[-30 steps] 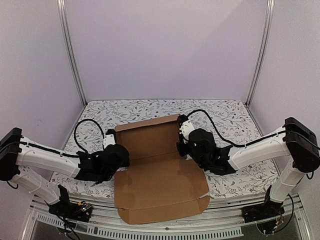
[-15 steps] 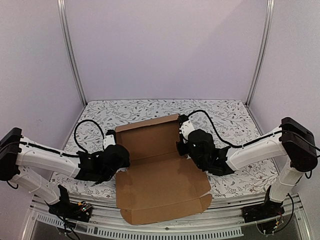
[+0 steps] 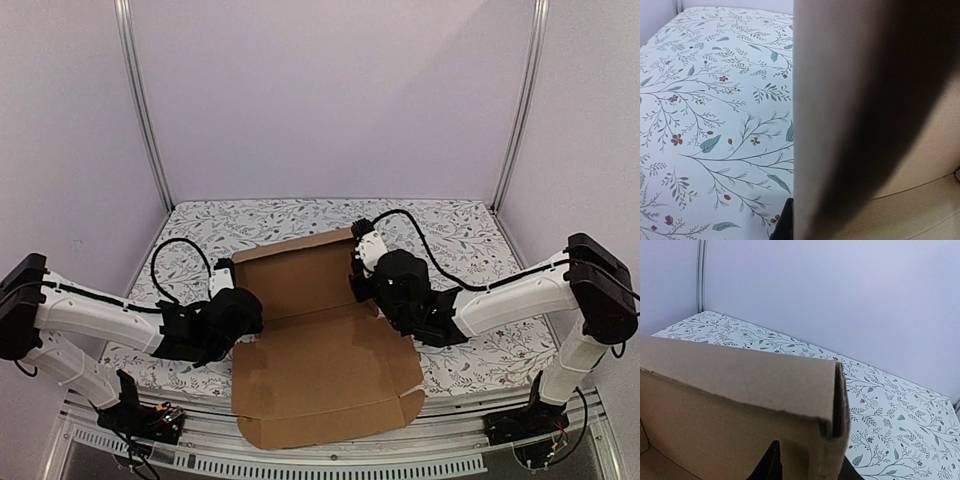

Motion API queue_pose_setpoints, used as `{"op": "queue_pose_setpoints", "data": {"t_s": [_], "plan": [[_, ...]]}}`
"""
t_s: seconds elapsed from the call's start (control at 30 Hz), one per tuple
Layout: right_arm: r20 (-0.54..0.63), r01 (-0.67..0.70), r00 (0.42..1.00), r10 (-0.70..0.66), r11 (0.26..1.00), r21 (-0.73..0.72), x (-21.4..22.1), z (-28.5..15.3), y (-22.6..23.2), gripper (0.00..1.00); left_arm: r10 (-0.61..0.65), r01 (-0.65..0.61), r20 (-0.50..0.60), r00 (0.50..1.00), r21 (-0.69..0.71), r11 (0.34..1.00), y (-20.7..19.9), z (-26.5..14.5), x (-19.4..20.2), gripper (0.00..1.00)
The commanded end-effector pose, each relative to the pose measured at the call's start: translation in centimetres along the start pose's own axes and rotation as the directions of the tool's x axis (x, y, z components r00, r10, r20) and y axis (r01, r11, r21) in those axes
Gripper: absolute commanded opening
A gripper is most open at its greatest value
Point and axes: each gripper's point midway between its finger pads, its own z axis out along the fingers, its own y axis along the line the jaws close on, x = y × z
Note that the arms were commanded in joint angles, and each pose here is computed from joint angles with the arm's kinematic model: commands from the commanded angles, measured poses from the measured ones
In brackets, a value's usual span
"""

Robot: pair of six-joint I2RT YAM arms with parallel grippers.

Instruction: Fold the paper box

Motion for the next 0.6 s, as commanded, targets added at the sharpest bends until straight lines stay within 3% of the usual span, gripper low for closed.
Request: {"op": "queue_pose_setpoints", "data": {"t_s": [0.0, 0.23, 0.3, 0.4, 0.57], "plan": [[0.098, -0.037, 0.994, 0.04, 0.999, -0.025, -4.7, -0.8, 0.2, 0.29, 0.007, -0.006, -0.012, 1.0, 0.047, 0.999, -1.9, -0.5, 0.2, 0.0], [0.124, -0.027, 0.992, 0.028, 1.0, -0.009, -6.1, -1.0, -0.2, 0.31, 0.006, -0.006, -0.011, 1.0, 0.046, 0.999, -1.8, -0.5, 0.2, 0.0], [0.127, -0.026, 0.992, 0.027, 1.0, -0.011, -6.2, -1.0, -0.2, 0.24, 0.005, -0.005, -0.012, 1.0, 0.047, 0.999, -1.8, -0.5, 0.2, 0.0], [0.126, -0.025, 0.992, 0.026, 1.0, -0.013, -6.2, -0.9, -0.1, 0.02, 0.003, -0.003, -0.011, 1.0, 0.048, 0.999, -1.8, -0.6, 0.2, 0.0], [0.125, -0.024, 0.992, 0.026, 1.0, -0.013, -6.1, -0.9, -0.1, 0.0, -0.001, 0.001, -0.008, 1.0, 0.049, 0.999, -1.7, -0.7, -0.1, 0.0]]}}
